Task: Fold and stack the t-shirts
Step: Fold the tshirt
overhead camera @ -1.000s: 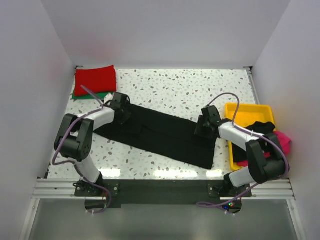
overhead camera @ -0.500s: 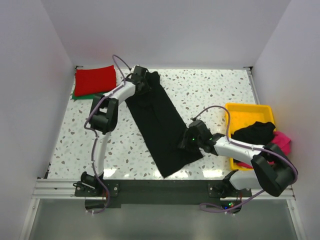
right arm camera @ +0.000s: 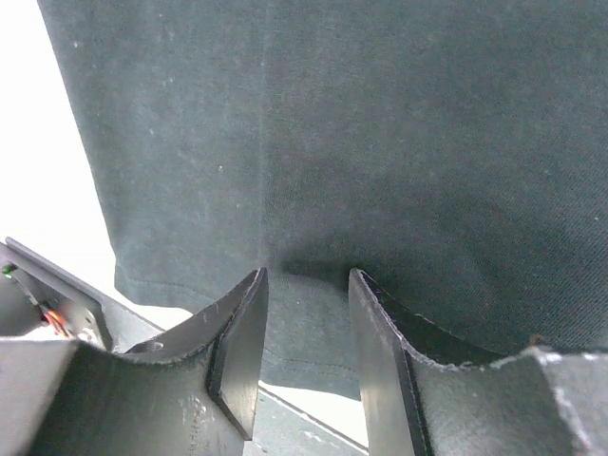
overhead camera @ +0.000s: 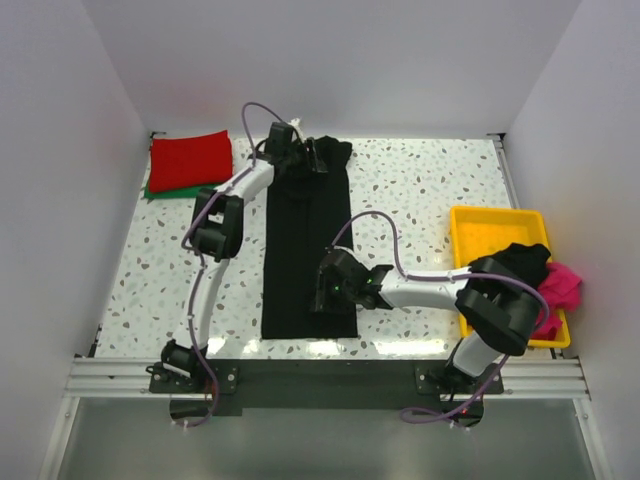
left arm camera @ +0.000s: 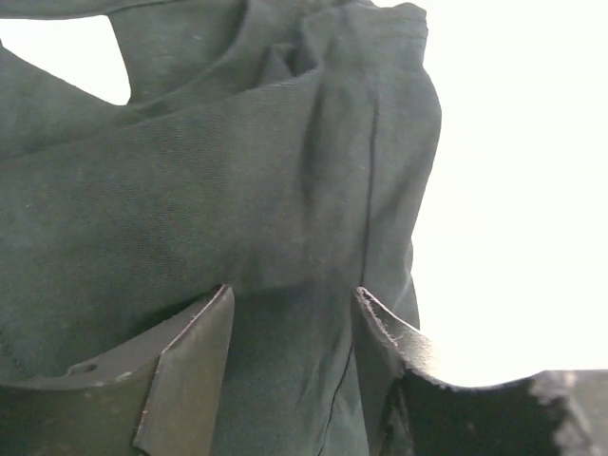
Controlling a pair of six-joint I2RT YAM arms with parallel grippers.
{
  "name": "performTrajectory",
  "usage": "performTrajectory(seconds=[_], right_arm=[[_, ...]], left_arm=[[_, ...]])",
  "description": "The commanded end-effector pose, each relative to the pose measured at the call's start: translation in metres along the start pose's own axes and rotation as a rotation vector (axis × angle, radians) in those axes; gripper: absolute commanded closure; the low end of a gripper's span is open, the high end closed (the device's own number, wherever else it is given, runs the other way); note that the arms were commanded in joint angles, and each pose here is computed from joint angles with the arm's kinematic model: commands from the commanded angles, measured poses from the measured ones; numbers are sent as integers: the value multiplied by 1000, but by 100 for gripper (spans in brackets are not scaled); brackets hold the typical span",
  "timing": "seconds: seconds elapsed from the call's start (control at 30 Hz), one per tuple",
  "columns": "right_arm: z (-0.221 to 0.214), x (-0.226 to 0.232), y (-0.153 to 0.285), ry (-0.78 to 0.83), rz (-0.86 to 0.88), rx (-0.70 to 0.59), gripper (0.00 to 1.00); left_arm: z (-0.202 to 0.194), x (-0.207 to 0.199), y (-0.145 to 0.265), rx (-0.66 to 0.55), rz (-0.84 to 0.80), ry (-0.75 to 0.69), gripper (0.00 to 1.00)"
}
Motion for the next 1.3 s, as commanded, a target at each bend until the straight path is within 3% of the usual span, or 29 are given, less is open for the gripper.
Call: performTrajectory(seconds=[0.0,0.2,0.4,0.53,0.67,0.7,0.73,0.9,1.1,1.27], right_arm=[[6,3,3,56,-12,7,57],[25,7,46,170,-50,-48,56],[20,-12,91,215,-123,-57,56],[1,-28,104,219,-143,-8,58],[-3,-39,112,225,-161,-19,59],[-1,-42,112,222,-165,-23,60],[0,-42,112,225,-162,-32,60],[4,-46,99,233,-183,-21,65],[4,-52,75,244,-184,46,74],[-9,-57,56,248,-167,119,76]], left_arm=[[-11,21,-3,105,-50,-1,40],[64,-57,64,-57,-273,-55,28],[79,-97,132,-135,-273,-10,30],[23,-68,185,-164,-54,175,48],[-45,-41,239,-213,75,210,53],[-72,-16,244,-172,139,224,53],[-77,-16,266,-205,144,211,55],[-145,38,316,-121,296,156,59],[-200,71,334,-10,337,151,67],[-222,71,332,30,341,163,71]])
Point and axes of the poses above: each gripper's point midway between its finger pads, its own y axis back along the fingers, its own x axis along the line the jaws close on, z = x × y, the point moved 5 cm from there along y, back along the fingers, and after that the axes turned 14 degrees about y, right-handed, at the moved point
